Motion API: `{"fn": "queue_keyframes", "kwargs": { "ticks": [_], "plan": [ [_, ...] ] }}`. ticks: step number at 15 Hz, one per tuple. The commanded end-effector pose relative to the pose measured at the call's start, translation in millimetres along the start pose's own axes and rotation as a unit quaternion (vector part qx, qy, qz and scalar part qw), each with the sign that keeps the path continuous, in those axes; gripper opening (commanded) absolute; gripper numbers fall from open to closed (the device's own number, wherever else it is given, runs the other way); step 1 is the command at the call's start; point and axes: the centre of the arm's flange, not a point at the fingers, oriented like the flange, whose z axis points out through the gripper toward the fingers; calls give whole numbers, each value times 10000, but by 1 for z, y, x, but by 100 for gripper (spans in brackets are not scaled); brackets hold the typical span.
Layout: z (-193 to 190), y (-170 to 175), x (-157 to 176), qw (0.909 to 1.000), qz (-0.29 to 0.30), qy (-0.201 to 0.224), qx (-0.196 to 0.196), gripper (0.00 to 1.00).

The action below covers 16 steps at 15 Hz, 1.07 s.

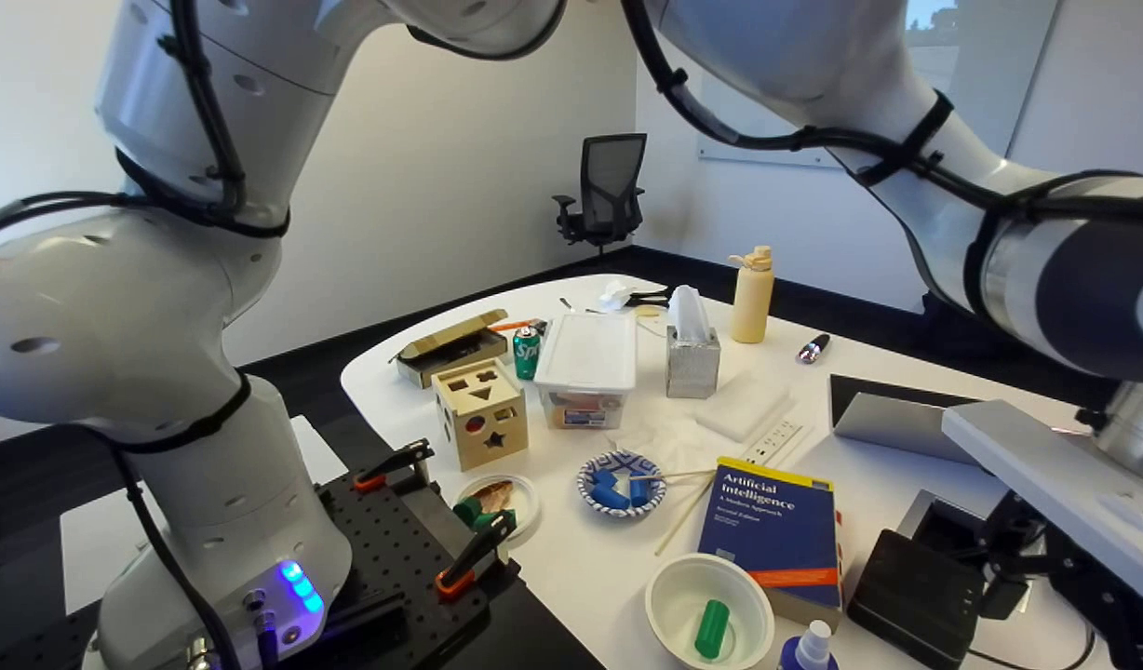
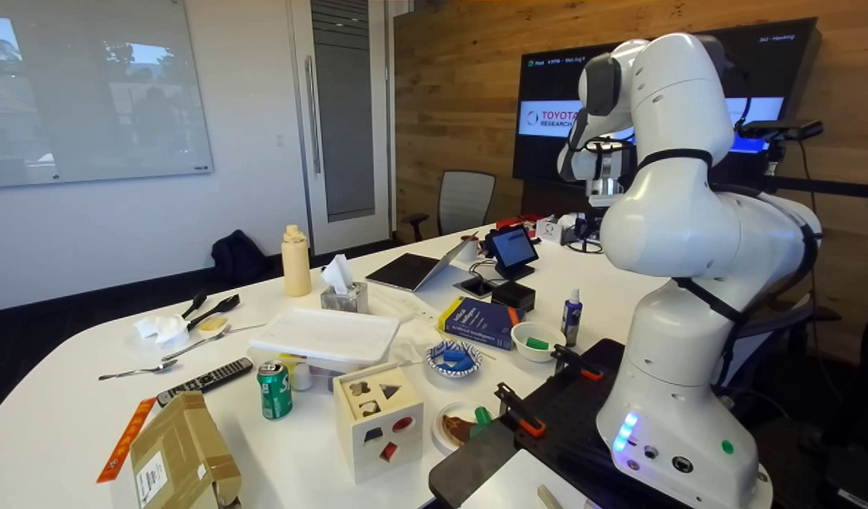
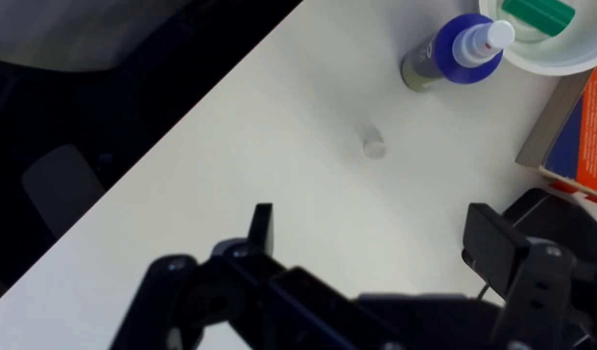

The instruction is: Put the clear cap onto the bottle

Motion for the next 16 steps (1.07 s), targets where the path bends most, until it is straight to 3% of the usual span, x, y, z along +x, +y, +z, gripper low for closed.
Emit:
{"fn": "queue_keyframes", "kwargs": {
  "ticks": [1, 7, 16],
  "plan": [
    [3, 3, -4, 9999, 31, -139, 57, 100],
    [15, -3, -11, 9998, 167, -63, -2, 100],
    [114, -36, -30, 9992, 379, -75, -93, 100]
  ]
}}
